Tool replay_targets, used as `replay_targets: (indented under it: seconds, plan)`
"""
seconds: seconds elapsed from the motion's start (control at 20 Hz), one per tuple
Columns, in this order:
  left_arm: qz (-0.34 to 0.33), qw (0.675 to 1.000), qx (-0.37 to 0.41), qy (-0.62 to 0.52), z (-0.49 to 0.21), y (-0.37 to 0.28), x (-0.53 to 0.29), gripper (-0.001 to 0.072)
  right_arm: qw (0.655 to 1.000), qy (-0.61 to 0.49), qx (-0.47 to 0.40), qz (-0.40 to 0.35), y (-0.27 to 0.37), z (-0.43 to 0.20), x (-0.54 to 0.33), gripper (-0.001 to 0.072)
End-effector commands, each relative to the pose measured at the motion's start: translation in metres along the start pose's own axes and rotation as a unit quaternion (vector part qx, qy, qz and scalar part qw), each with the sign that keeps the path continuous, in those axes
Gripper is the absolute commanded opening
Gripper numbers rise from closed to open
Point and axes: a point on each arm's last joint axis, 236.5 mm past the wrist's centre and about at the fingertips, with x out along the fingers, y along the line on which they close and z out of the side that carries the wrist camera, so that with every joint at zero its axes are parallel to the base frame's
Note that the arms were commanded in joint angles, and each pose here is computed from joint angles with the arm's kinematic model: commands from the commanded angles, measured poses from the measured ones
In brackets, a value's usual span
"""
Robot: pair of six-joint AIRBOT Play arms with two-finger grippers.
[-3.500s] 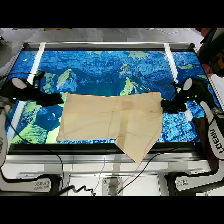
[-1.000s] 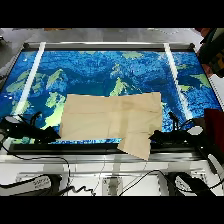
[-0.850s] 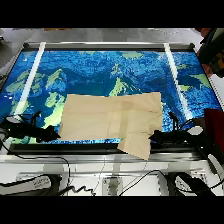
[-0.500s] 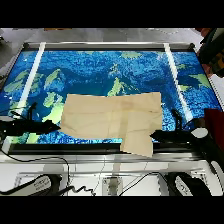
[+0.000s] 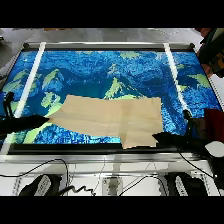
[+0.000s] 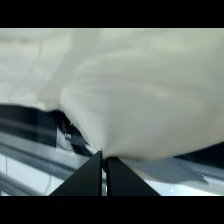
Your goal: Fold the clothes and pants, and hang the long-sleeved shirts on hangers.
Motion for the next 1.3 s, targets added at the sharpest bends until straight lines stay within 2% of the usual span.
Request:
replay_targets:
  seconds: [0.0,0.2,0.3,0.5,0.7,0.75,0.8,0.85,0.9,1.05,1.15,1.25]
  plan:
    - [0.033,0.998,0.011,-0.056,0.023,0.002,-0.004,0.0015,0.992,-0.123,0.038,-0.015,-0.004,0.051,-0.014,0.0012]
    - [0.049,0.99,-0.031,-0.132,0.068,0.008,0.039,0.0015,0.968,-0.216,0.129,-0.024,-0.038,0.113,-0.002,0.0012]
    - [0.053,0.985,-0.058,-0.151,0.082,0.012,0.072,0.0015,0.962,-0.219,0.159,-0.042,-0.057,0.126,0.02,0.0012]
    - [0.072,0.981,-0.11,-0.146,0.079,0.025,0.135,0.0015,0.96,-0.227,0.147,-0.076,-0.064,0.166,0.07,0.0013]
    - [0.071,0.983,-0.107,-0.133,0.087,0.025,0.159,0.0016,0.961,-0.224,0.139,-0.088,-0.068,0.211,0.105,0.0013]
    - [0.076,0.981,-0.107,-0.141,0.092,0.028,0.156,0.0028,0.963,-0.218,0.125,-0.094,-0.07,0.218,0.112,0.0032]
    - [0.078,0.98,-0.107,-0.146,0.096,0.031,0.154,0.0187,0.968,-0.204,0.105,-0.099,-0.07,0.219,0.118,0.0192]
    - [0.081,0.98,-0.107,-0.147,0.097,0.034,0.152,0.0503,0.973,-0.189,0.076,-0.108,-0.07,0.218,0.121,0.0469]
    - [0.079,0.981,-0.106,-0.142,0.095,0.036,0.151,0.0697,0.977,-0.172,0.052,-0.114,-0.069,0.214,0.122,0.0511]
    - [0.068,0.989,-0.094,-0.097,0.076,0.041,0.149,0.0699,0.985,-0.117,0.007,-0.131,-0.072,0.192,0.126,0.051]
    - [0.051,0.988,-0.135,-0.062,0.06,0.047,0.143,0.0688,0.987,-0.081,-0.003,-0.138,-0.077,0.177,0.127,0.0508]
    - [0.048,0.99,-0.13,-0.012,0.038,0.057,0.138,0.0688,0.989,-0.055,0.0,-0.138,-0.079,0.166,0.128,0.0506]
